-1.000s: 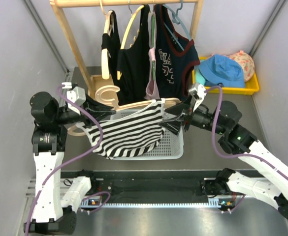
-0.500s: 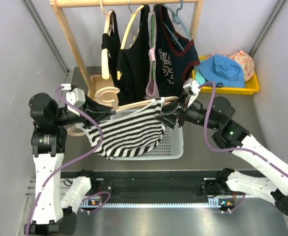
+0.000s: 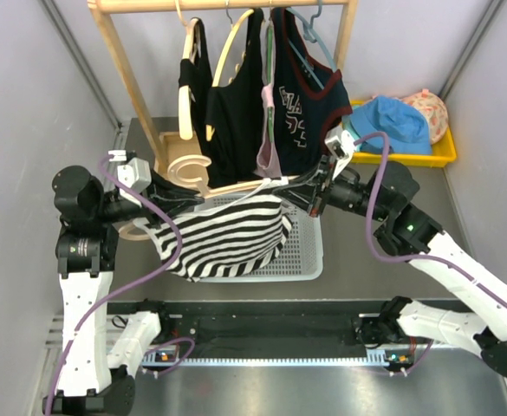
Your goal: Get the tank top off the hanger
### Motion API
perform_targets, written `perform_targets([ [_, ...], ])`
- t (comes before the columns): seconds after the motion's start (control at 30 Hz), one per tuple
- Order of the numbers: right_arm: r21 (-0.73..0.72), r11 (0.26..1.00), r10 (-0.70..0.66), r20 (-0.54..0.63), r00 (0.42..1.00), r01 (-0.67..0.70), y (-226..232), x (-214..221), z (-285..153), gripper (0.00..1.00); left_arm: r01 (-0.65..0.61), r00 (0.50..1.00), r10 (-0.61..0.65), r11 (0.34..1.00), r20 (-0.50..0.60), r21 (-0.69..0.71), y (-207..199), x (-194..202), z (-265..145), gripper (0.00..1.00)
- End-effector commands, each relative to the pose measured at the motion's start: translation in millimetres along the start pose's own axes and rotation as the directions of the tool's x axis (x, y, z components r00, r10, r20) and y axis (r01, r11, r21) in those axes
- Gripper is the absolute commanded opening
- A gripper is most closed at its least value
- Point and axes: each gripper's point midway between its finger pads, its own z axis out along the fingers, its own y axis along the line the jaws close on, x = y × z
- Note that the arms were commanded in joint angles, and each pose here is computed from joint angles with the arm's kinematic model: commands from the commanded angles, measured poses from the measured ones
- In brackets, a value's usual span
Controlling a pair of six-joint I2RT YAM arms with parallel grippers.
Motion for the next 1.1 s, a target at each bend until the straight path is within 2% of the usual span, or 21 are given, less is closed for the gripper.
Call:
perform_targets([
  [0.0, 0.046, 0.999, -0.014, 0.052, 0.999, 0.012, 6, -15, -18, 0.00, -0.072, 0.997, 0.072, 0.997, 0.011, 0.016, -5, -6, -1, 0.00],
  [0.07, 0.108, 0.994, -0.036, 0.051, 0.998, 0.030, 0, -16, -30, 0.00, -0.072, 0.997, 0.072, 0.997, 0.009, 0.013, -6, -6, -1, 0.00],
  [0.13, 0.237, 0.971, -0.035, 0.050, 0.998, 0.022, -21, -16, -42, 0.00, -0.080, 0.997, 0.080, 0.997, 0.007, 0.013, -6, -5, -1, 0.00],
  [0.27, 0.481, 0.876, -0.014, 0.093, 0.996, -0.032, -82, -25, -72, 0.00, -0.080, 0.997, 0.080, 0.997, 0.006, 0.018, -7, -6, -1, 0.00],
  [0.4, 0.592, 0.797, 0.049, 0.128, 0.991, -0.116, -125, -12, -90, 0.00, -0.087, 0.996, 0.087, 0.996, 0.002, 0.017, -9, -8, -2, 0.00],
  [0.5, 0.627, 0.767, 0.077, 0.127, 0.989, -0.140, -140, 2, -95, 0.00, -0.098, 0.995, 0.098, 0.995, -0.005, 0.015, -9, -8, -3, 0.00],
  [0.67, 0.614, 0.775, 0.149, 0.047, 0.988, -0.147, -146, 34, -89, 0.00, -0.096, 0.995, 0.096, 0.995, -0.010, 0.015, -9, -7, -3, 0.00],
  [0.83, 0.489, 0.852, 0.239, -0.043, 0.970, -0.188, -125, 71, -72, 0.00, -0.095, 0.995, 0.096, 0.995, -0.009, 0.011, -6, -9, -2, 0.00],
  [0.97, 0.397, 0.909, 0.197, -0.138, 0.971, -0.128, -93, 93, -49, 0.00, -0.113, 0.994, 0.113, 0.994, 0.005, 0.003, -3, -17, -2, 0.00],
  [1.07, 0.350, 0.933, 0.149, -0.165, 0.975, -0.083, -71, 92, -30, 0.00, -0.108, 0.994, 0.108, 0.994, 0.027, -0.013, 5, -25, 1, 0.00],
])
